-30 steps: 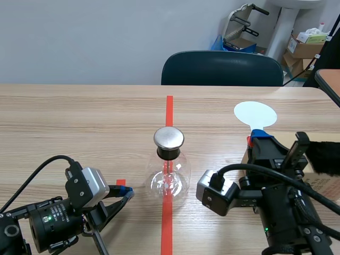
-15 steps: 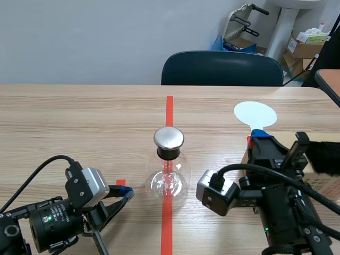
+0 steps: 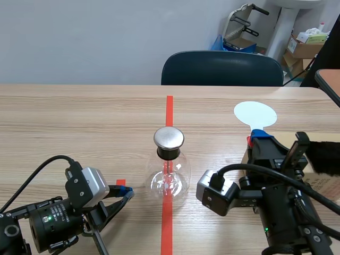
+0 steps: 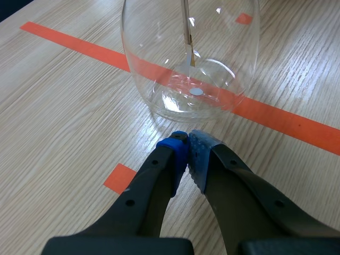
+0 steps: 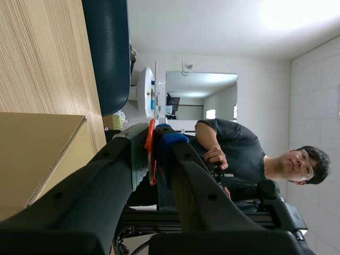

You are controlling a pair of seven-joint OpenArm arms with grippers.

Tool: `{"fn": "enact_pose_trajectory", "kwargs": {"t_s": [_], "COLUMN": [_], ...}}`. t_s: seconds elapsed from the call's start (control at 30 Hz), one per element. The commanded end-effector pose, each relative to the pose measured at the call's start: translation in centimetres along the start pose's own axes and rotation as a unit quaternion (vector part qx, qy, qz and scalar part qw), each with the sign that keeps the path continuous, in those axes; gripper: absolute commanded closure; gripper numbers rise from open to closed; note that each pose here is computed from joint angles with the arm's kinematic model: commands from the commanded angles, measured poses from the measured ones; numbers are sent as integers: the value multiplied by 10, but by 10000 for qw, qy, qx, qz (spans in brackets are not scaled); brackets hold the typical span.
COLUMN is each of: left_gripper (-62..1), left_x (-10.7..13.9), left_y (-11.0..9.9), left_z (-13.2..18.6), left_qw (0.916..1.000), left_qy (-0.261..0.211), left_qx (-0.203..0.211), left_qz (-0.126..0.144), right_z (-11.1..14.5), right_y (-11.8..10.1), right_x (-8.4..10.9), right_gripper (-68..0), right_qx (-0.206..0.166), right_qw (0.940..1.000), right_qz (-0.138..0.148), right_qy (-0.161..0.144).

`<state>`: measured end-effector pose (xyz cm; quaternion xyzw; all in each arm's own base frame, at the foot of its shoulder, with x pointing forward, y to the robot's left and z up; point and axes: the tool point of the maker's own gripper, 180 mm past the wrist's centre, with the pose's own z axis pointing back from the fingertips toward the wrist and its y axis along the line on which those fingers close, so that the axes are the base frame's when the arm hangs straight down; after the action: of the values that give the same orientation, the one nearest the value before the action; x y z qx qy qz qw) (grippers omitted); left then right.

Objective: Do the electroscope experiment

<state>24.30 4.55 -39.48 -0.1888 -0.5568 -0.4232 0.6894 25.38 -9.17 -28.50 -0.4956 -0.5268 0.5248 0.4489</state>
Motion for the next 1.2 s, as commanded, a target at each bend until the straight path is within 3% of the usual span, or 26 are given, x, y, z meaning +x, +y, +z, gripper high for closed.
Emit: {"fn": "enact_pose_trajectory", "kwargs": {"t_s": [0.0,0.23,0.43,0.57,0.83,1.0,1.17], "left_gripper": [-27,-27,-27,-27,-27,-27,-27], "left_x": [10,11,11,11,11,11,11], "left_y": [2,2,2,2,2,2,2], "left_z": [-3,-3,-3,-3,-3,-3,-3], "left_qw": [9998,9998,9998,9998,9998,9998,9998], "left_qy": [-185,-195,-195,-195,-193,-193,-193], "left_qx": [25,25,25,25,25,25,25], "left_qz": [4,12,12,12,12,12,12], "right_z": [-5,-5,-2,4,21,28,29], "right_y": [-12,-12,-11,-11,-10,-10,-10], "right_x": [-2,3,29,52,91,101,102], "right_gripper": [-18,-18,-18,-18,-18,-18,-18], "right_qx": [-214,-214,-211,-211,-202,-199,-198], "right_qw": [9998,9996,9957,9876,9625,9524,9514], "right_qz": [31,34,49,64,88,95,96], "right_qy": [-13,-156,-895,-1552,-2704,-3040,-3071]}}
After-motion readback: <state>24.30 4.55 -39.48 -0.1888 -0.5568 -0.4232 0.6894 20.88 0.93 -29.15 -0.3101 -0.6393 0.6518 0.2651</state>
